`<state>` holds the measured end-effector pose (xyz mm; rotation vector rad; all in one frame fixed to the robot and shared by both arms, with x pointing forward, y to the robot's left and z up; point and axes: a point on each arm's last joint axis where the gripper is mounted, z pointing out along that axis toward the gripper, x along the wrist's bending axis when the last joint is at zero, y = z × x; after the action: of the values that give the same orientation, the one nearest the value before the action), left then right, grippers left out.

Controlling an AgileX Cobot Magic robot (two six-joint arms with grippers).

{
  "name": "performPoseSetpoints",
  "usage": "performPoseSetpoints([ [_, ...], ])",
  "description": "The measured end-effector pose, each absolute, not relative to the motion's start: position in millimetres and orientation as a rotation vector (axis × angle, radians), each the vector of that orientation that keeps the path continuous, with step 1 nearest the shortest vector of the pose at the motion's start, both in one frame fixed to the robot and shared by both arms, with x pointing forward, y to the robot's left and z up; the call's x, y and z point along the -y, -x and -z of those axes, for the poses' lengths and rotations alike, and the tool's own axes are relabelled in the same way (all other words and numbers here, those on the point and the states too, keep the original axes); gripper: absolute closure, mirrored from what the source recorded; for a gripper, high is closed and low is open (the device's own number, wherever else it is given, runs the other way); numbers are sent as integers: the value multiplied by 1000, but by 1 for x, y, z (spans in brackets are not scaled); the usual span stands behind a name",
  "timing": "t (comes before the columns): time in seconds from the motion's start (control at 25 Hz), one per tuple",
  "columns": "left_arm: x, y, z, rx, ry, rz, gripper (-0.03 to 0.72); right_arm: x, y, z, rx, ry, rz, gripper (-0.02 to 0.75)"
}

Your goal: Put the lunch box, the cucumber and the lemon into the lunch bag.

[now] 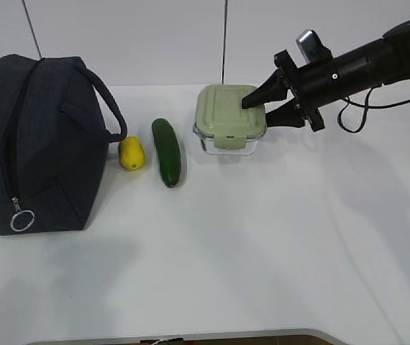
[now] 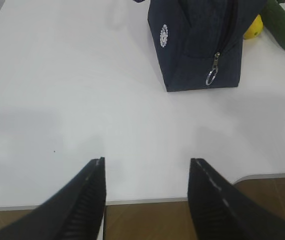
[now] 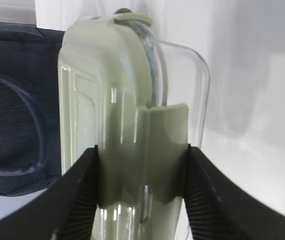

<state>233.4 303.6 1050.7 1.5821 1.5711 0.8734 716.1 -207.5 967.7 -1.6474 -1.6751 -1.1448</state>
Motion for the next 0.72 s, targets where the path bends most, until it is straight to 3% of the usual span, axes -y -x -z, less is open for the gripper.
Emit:
performPoseSetpoints([
  [0.28, -299, -245, -1069, -1556, -1570, -829, 334, 205, -710, -1002, 1677, 1628, 1206, 361],
  [0.48, -289, -275, -1080, -1578, -1569, -675, 365, 198, -705, -1019, 1669, 1594, 1249, 361],
  [0.72, -286, -321, -1102, -1605, -1556, -638, 375, 176, -699, -1030, 1648, 1530, 1274, 361],
])
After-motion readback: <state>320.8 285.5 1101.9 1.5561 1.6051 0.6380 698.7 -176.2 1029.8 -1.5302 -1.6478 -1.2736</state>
